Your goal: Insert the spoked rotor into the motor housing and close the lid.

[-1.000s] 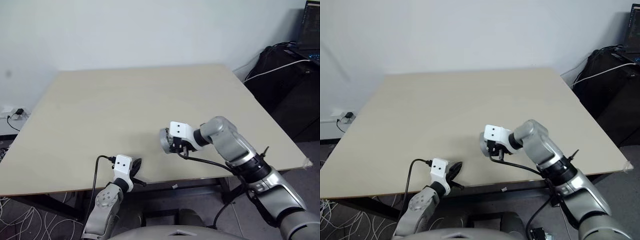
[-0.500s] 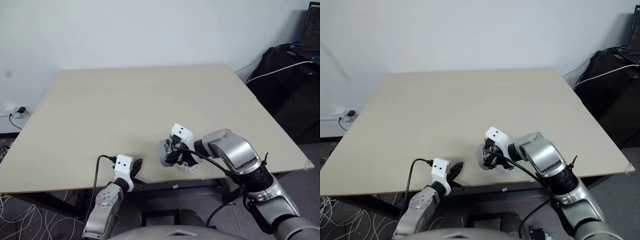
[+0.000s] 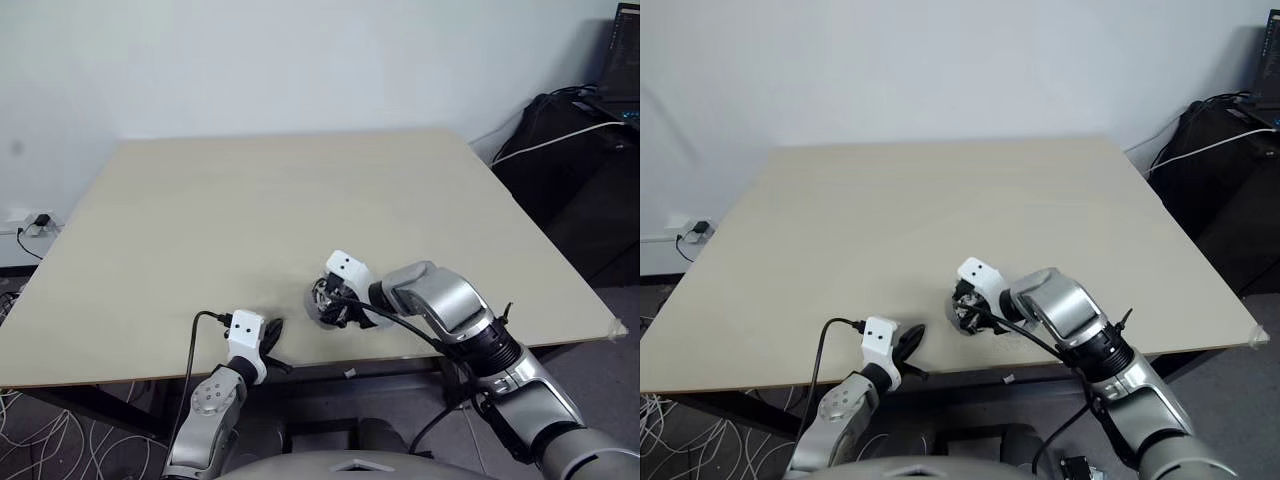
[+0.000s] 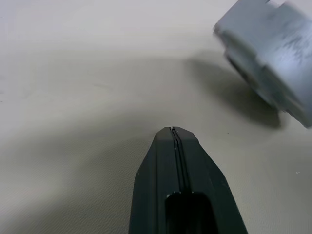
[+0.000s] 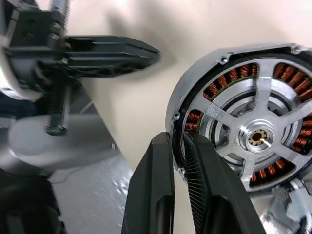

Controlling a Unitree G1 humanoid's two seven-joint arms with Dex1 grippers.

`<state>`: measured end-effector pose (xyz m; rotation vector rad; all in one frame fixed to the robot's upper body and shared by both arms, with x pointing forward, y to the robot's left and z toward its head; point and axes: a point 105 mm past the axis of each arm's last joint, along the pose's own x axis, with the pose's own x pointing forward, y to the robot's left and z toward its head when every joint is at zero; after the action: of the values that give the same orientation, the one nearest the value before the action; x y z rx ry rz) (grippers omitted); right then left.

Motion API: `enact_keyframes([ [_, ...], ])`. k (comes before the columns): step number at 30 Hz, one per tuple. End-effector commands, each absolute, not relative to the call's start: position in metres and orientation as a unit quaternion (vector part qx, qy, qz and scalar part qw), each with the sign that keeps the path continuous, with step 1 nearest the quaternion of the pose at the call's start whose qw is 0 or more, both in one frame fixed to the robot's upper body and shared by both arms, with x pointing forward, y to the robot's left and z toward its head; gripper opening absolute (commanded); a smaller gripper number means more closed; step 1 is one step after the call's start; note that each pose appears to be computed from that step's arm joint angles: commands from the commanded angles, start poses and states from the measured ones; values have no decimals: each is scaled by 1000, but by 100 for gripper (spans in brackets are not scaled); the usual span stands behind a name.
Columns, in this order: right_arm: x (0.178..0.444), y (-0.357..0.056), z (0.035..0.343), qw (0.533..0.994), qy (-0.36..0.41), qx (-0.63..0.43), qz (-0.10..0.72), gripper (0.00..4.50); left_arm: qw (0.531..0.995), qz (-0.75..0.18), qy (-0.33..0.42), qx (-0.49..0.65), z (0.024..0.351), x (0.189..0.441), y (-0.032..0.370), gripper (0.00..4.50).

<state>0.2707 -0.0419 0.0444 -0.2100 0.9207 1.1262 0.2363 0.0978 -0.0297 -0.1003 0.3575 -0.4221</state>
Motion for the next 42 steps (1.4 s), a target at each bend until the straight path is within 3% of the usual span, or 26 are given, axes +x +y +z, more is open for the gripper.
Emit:
enact_keyframes([
  [1, 288, -31, 67, 767, 376, -77, 514, 12, 963, -214, 154, -55, -19, 241, 95, 0],
  [8, 313, -18, 64, 796, 366, -47, 479, 12, 963, -215, 153, -53, -19, 240, 94, 0],
  [18, 304, -1, 69, 784, 349, -36, 512, 329, 964, -211, 153, -52, -18, 240, 96, 0],
  [22, 299, 13, 98, 777, 301, 20, 552, 329, 963, -213, 154, -53, -18, 240, 96, 0],
  [24, 299, 24, 127, 781, 249, 71, 569, 329, 963, -215, 155, -54, -18, 240, 95, 0],
  [27, 309, 30, 167, 800, 173, 146, 556, 271, 962, -216, 156, -54, -19, 239, 95, 0],
  [29, 317, 27, 178, 818, 146, 166, 530, 201, 962, -217, 156, -53, -19, 239, 96, 0],
  [33, 343, -7, 169, 905, 91, 52, 413, 75, 962, -216, 158, -51, -19, 238, 97, 0],
  [35, 348, -25, 160, 926, 69, -26, 370, 10, 962, -215, 158, -50, -19, 238, 97, 0],
  [42, 347, -110, 111, 956, 85, -182, 213, 4, 960, -221, 162, -50, -20, 237, 96, 0],
])
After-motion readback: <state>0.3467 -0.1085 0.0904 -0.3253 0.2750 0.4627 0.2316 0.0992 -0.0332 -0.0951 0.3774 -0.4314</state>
